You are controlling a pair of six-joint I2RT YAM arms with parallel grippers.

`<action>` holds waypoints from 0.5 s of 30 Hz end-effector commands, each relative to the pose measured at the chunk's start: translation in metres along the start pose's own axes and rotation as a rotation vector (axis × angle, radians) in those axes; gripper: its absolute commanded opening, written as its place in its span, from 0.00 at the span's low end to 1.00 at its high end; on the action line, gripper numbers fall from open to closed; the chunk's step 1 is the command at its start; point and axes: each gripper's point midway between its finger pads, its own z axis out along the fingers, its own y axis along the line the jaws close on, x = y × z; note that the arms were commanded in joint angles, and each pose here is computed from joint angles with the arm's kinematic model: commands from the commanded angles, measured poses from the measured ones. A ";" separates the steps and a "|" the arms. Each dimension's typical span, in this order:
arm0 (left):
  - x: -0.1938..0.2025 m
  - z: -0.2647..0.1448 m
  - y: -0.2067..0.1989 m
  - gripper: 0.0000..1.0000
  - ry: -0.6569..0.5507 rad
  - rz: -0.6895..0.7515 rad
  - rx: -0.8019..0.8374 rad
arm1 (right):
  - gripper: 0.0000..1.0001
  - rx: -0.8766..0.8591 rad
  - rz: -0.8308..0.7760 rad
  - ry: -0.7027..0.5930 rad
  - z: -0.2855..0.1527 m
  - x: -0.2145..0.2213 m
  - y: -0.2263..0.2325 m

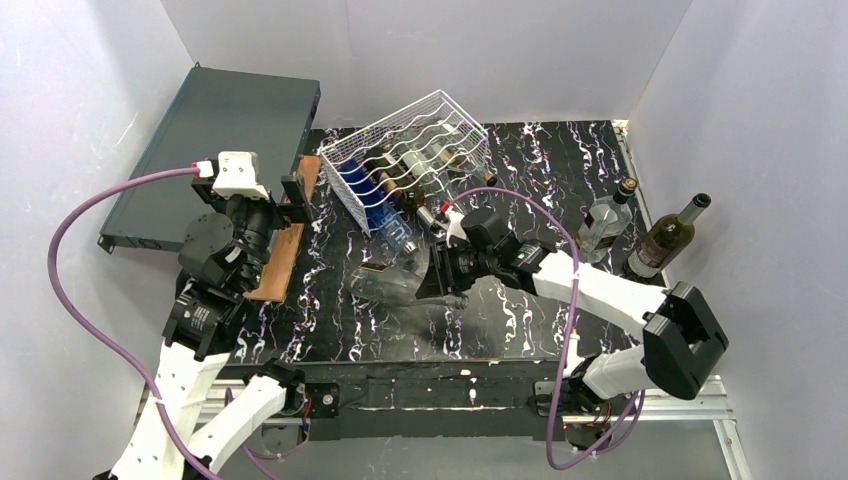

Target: Put the wine bottle on the wine rack

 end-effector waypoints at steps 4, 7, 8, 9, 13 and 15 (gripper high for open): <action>-0.002 0.003 0.002 0.99 -0.013 -0.006 -0.019 | 0.01 -0.245 0.005 -0.183 -0.003 -0.060 0.059; -0.003 0.002 0.002 0.99 -0.013 -0.006 -0.017 | 0.01 -0.306 0.095 -0.215 -0.006 -0.067 0.068; -0.003 0.002 0.002 0.99 -0.014 -0.007 -0.016 | 0.01 -0.323 0.127 -0.226 -0.007 -0.069 0.069; -0.003 0.002 0.002 0.99 -0.016 -0.008 -0.015 | 0.01 -0.339 0.172 -0.237 -0.009 -0.073 0.070; -0.002 0.003 0.002 1.00 -0.012 -0.005 -0.016 | 0.01 -0.415 0.269 -0.288 -0.020 -0.086 0.074; -0.002 0.003 0.002 0.99 -0.011 -0.006 -0.016 | 0.01 -0.440 0.293 -0.308 -0.027 -0.094 0.074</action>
